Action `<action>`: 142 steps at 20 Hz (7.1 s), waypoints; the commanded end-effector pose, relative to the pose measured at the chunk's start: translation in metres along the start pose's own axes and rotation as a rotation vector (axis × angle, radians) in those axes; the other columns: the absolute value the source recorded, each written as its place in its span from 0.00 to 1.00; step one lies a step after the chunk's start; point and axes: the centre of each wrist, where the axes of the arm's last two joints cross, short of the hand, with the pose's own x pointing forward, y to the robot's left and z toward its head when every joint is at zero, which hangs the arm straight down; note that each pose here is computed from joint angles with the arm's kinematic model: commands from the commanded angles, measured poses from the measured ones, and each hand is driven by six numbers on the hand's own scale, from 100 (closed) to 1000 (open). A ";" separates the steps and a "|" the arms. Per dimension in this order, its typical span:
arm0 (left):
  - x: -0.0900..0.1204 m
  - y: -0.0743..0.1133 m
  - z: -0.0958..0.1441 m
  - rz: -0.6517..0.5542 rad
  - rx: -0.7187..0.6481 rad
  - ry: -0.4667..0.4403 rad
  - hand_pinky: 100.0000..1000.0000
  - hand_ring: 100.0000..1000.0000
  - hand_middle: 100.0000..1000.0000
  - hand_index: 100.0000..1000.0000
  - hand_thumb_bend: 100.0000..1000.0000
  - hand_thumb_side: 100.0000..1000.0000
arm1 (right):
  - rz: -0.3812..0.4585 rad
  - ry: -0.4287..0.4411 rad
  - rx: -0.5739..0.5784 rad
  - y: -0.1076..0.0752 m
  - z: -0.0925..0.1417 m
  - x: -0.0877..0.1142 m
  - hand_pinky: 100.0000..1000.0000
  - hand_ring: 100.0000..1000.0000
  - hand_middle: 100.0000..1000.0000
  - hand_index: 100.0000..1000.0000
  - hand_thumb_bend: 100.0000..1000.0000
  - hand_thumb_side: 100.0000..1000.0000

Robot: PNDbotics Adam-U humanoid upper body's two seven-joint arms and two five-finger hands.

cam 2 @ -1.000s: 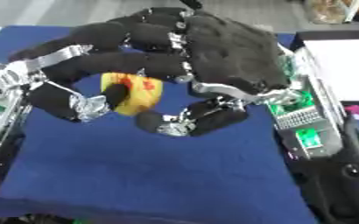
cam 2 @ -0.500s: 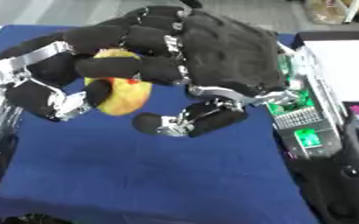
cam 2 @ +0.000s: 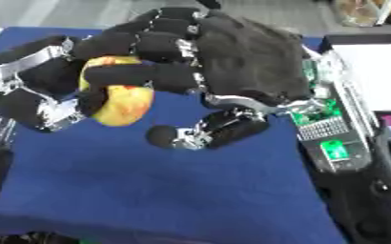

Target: Pick up the objects with one hand, pass them to the other hand, and then place them into the box on the other side of the table.

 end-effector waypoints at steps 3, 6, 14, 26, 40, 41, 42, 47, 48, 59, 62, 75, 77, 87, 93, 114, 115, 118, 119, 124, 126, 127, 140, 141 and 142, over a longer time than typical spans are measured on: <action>0.011 0.005 0.002 -0.012 -0.002 -0.010 0.72 0.34 0.21 0.45 0.00 0.28 | 0.083 -0.064 0.053 -0.011 -0.001 0.000 0.75 0.84 0.84 1.00 0.31 0.14; 0.013 0.005 0.000 -0.011 -0.004 -0.014 0.72 0.34 0.21 0.45 0.00 0.27 | 0.092 -0.058 0.035 -0.011 -0.001 0.000 0.74 0.83 0.80 0.98 0.31 0.12; 0.015 0.004 -0.008 -0.020 -0.017 -0.004 0.72 0.33 0.21 0.45 0.00 0.27 | 0.125 -0.036 0.013 -0.009 -0.003 -0.001 0.71 0.81 0.79 0.97 0.37 0.09; 0.013 0.001 -0.016 -0.009 -0.055 0.020 0.73 0.34 0.21 0.45 0.00 0.27 | 0.184 -0.001 0.011 -0.004 -0.005 -0.002 0.71 0.81 0.82 1.00 0.37 0.10; 0.013 0.001 -0.017 -0.015 -0.113 0.062 0.73 0.34 0.22 0.46 0.00 0.25 | 0.133 -0.008 0.036 0.003 -0.002 -0.002 0.70 0.79 0.76 0.93 0.07 0.04; 0.013 0.001 -0.016 -0.016 -0.112 0.063 0.73 0.34 0.22 0.46 0.00 0.25 | 0.126 -0.006 0.028 0.002 -0.002 -0.002 0.70 0.78 0.76 0.92 0.05 0.04; 0.013 0.001 -0.016 -0.016 -0.111 0.063 0.73 0.34 0.22 0.46 0.00 0.25 | 0.121 -0.004 0.021 0.002 -0.002 -0.002 0.69 0.77 0.75 0.89 0.02 0.02; 0.011 0.001 -0.014 -0.016 -0.100 0.067 0.73 0.34 0.22 0.47 0.00 0.26 | 0.089 0.031 -0.073 -0.002 0.001 -0.003 0.62 0.67 0.56 0.70 0.00 0.00; 0.011 0.001 -0.014 -0.016 -0.097 0.067 0.73 0.34 0.22 0.47 0.00 0.26 | 0.084 0.040 -0.099 -0.003 0.001 -0.003 0.60 0.63 0.50 0.65 0.00 0.00; 0.002 0.002 -0.008 0.002 -0.106 0.095 0.76 0.47 0.43 0.69 0.00 0.88 | 0.062 0.094 -0.286 -0.004 0.001 -0.004 0.55 0.50 0.19 0.32 0.00 0.00; -0.001 0.004 -0.007 0.019 -0.090 0.086 0.80 0.59 0.59 0.84 0.17 1.00 | 0.064 0.101 -0.292 -0.002 0.002 -0.004 0.55 0.49 0.17 0.27 0.00 0.00; -0.009 0.031 0.004 0.345 0.321 -0.149 0.87 0.74 0.75 0.89 0.63 1.00 | 0.031 0.181 -0.401 -0.005 0.015 -0.012 0.59 0.50 0.04 0.25 0.00 0.00; -0.011 0.034 0.015 0.348 0.424 -0.133 0.86 0.73 0.74 0.88 0.59 1.00 | 0.016 0.252 -0.429 -0.015 0.030 -0.018 0.61 0.51 0.02 0.24 0.00 0.00; -0.010 0.018 0.081 0.217 0.669 -0.006 0.85 0.70 0.71 0.85 0.32 1.00 | -0.009 1.112 -0.275 -0.028 0.213 -0.086 0.78 0.57 0.00 0.23 0.00 0.37; -0.008 0.007 0.098 0.167 0.740 0.016 0.85 0.69 0.70 0.85 0.31 1.00 | 0.025 1.623 -0.213 0.001 0.316 -0.086 0.86 0.59 0.00 0.22 0.00 0.34; -0.011 0.002 0.106 0.165 0.770 0.040 0.85 0.69 0.70 0.86 0.27 1.00 | -0.017 1.839 0.270 0.021 0.376 -0.051 1.00 0.95 0.73 0.98 0.00 0.64; -0.010 0.002 0.107 0.164 0.772 0.041 0.85 0.69 0.70 0.86 0.27 1.00 | -0.015 1.834 0.263 0.019 0.375 -0.052 1.00 0.95 0.74 0.99 0.00 0.64; -0.011 0.002 0.107 0.163 0.775 0.044 0.85 0.69 0.70 0.85 0.26 1.00 | -0.013 1.812 0.251 0.013 0.374 -0.053 1.00 0.96 0.76 0.99 0.00 0.65; -0.011 0.002 0.108 0.162 0.776 0.045 0.85 0.69 0.70 0.85 0.26 1.00 | -0.013 1.807 0.243 0.012 0.374 -0.054 1.00 0.96 0.75 0.99 0.00 0.64; -0.008 0.005 0.110 0.135 0.787 0.056 0.85 0.69 0.70 0.85 0.22 0.99 | -0.003 1.726 0.130 -0.003 0.363 -0.059 1.00 0.94 0.64 0.98 0.00 0.49; -0.005 0.008 0.113 0.100 0.798 0.067 0.85 0.68 0.69 0.85 0.18 0.97 | 0.015 1.650 0.056 -0.011 0.350 -0.063 1.00 0.92 0.57 0.97 0.00 0.39; -0.003 0.010 0.115 0.076 0.804 0.075 0.85 0.68 0.69 0.85 0.17 0.97 | 0.023 1.610 0.015 -0.015 0.342 -0.064 1.00 0.92 0.55 0.97 0.00 0.38; 0.011 0.069 0.157 -0.722 0.800 0.567 0.82 0.69 0.71 0.88 0.07 0.57 | -0.097 1.161 -0.193 -0.034 0.233 -0.034 0.97 0.84 0.45 0.95 0.00 0.27; 0.007 0.076 0.164 -0.792 0.775 0.653 0.81 0.70 0.72 0.88 0.11 0.53 | -0.112 1.143 -0.189 -0.034 0.229 -0.032 0.97 0.84 0.45 0.94 0.00 0.28; 0.002 0.083 0.170 -0.849 0.749 0.738 0.81 0.70 0.72 0.88 0.13 0.53 | -0.127 1.129 -0.182 -0.033 0.226 -0.030 0.97 0.84 0.45 0.94 0.00 0.27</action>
